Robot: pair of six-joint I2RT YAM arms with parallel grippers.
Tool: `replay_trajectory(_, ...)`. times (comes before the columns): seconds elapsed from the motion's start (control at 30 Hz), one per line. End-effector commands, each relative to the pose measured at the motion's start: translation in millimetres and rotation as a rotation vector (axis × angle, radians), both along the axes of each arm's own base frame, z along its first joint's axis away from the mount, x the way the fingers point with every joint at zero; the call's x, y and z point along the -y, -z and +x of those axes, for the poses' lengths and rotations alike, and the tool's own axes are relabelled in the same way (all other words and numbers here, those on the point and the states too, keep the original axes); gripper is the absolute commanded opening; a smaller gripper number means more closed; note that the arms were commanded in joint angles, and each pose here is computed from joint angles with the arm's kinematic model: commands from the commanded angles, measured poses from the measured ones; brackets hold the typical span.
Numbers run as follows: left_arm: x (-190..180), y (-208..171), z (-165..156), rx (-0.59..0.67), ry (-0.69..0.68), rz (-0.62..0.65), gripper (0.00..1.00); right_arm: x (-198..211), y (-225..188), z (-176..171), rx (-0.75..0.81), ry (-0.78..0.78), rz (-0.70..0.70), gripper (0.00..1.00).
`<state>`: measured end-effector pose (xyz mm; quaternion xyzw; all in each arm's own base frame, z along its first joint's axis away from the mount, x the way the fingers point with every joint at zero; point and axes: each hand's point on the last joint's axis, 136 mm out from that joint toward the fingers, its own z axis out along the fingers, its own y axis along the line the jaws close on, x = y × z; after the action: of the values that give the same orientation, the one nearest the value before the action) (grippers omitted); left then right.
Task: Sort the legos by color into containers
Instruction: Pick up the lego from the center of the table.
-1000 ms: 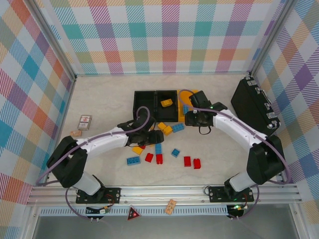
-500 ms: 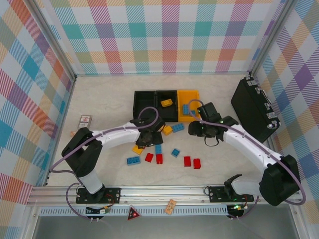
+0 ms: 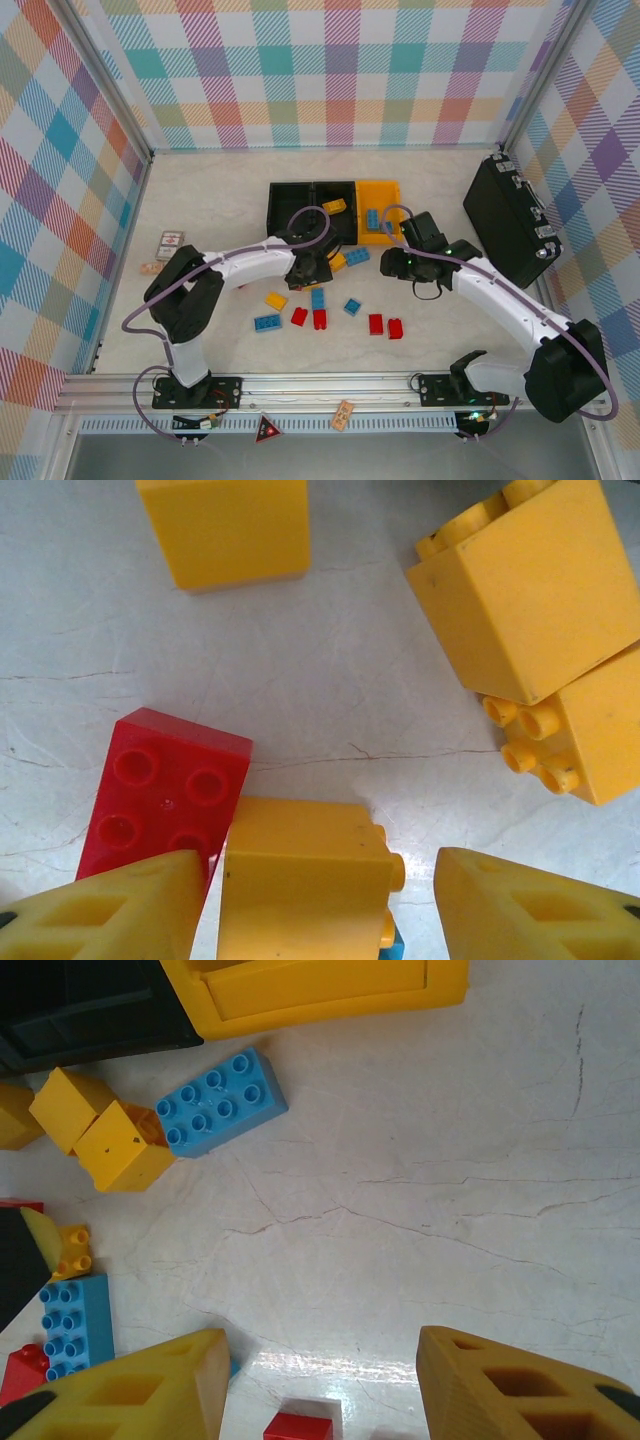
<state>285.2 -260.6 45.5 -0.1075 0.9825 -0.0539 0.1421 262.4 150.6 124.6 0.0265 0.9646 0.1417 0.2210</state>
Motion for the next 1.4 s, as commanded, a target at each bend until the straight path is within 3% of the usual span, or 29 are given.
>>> replay_trajectory(0.0, -5, 12, -10, -0.042, 0.042, 0.099, 0.62, -5, 6, -1, -0.012, -0.005, 0.015, 0.53)
replay_trajectory(0.07, -6, 12, -10, -0.041, 0.056, 0.126, 0.56, -6, 7, 0, -0.015, -0.004, 0.017, 0.53)
replay_trajectory(0.23, -6, 10, -11, -0.03, 0.104, 0.211, 0.55, -5, 9, 0, -0.017, 0.003, 0.013, 0.53)
replay_trajectory(0.33, -6, 9, -12, -0.022, 0.125, 0.251, 0.5, -5, 9, 1, -0.017, 0.005, 0.013, 0.53)
replay_trajectory(0.53, -2, 3, -13, -0.014, 0.13, 0.226, 0.37, -4, 9, 1, -0.016, 0.009, 0.011, 0.53)
replay_trajectory(1.1, -3, -45, -7, 0.092, 0.161, 0.158, 0.35, 0, 1, -4, 0.002, 0.027, 0.031, 0.53)
replay_trajectory(1.37, -7, -76, 14, 0.158, 0.147, 0.105, 0.35, -16, -8, -10, 0.026, -0.024, 0.14, 0.53)
